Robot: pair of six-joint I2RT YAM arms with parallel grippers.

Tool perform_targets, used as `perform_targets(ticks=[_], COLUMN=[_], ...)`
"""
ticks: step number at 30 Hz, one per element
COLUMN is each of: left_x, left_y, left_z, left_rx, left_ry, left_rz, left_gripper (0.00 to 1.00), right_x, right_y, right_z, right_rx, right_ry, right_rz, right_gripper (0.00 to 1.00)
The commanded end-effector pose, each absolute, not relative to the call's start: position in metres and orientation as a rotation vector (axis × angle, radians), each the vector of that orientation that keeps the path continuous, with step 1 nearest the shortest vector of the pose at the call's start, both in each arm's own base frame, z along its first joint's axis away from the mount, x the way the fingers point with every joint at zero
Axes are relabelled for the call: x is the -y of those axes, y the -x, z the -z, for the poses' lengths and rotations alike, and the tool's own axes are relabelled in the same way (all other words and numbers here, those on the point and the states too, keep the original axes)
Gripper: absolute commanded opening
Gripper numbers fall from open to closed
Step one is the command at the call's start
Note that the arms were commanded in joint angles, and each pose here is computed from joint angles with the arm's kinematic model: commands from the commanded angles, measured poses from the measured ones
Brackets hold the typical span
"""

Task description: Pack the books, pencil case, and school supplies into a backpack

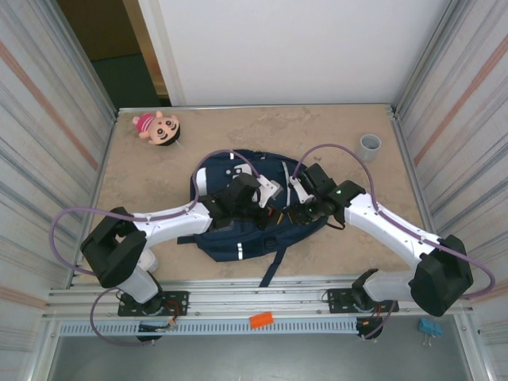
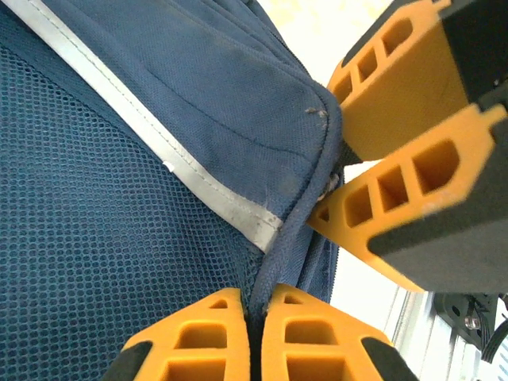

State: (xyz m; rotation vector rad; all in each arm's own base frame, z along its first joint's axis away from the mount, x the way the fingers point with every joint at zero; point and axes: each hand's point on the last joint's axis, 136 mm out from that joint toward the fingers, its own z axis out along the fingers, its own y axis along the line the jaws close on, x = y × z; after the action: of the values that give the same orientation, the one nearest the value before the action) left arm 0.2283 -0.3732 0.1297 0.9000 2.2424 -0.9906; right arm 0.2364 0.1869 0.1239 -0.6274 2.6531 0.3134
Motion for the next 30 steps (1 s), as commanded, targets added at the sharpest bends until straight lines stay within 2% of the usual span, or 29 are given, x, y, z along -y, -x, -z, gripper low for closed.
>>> perform_targets(ticks=[1,7,16,26,27,30], left_x=[0.363,0.36,0.352,0.348,0.349,0.348], left_y=[-0.214,-0.216,-0.215,-0.217,-0.218,-0.22], left_z=[-0.136,-0.134,-0.129,-0.126,-0.128,-0.132], left_rx=[-2.265,-2.273,-2.289,-2.299,-2.294,-2.281], left_ry=[-0.925,-0.918,-0.914,-0.934,-0.935,-0.906], left_rz=[1.007,0.984,0.94,0.889,0.893,0.89], left_gripper=[0.0,0.0,0.0,0.0,0.03,0.23], right_x=[-0.183,-0.163,-0.111,-0.181,-0.186,-0.191], right_y=[-0.257,-0.261,-0.272,-0.238,-0.234,-0.23], right_z=[-0.133,-0.128,-0.12,-0.13,-0.129,-0.127], right_rx=[-2.553,-2.609,-2.725,-2.701,-2.707,-2.761], right_ry=[0.657,0.617,0.338,0.532,0.547,0.509], right_rz=[-0.229,-0.166,-0.057,-0.587,-0.616,-0.645], right_gripper=[0.25,0.13,0.07,0.04,0.04,0.01])
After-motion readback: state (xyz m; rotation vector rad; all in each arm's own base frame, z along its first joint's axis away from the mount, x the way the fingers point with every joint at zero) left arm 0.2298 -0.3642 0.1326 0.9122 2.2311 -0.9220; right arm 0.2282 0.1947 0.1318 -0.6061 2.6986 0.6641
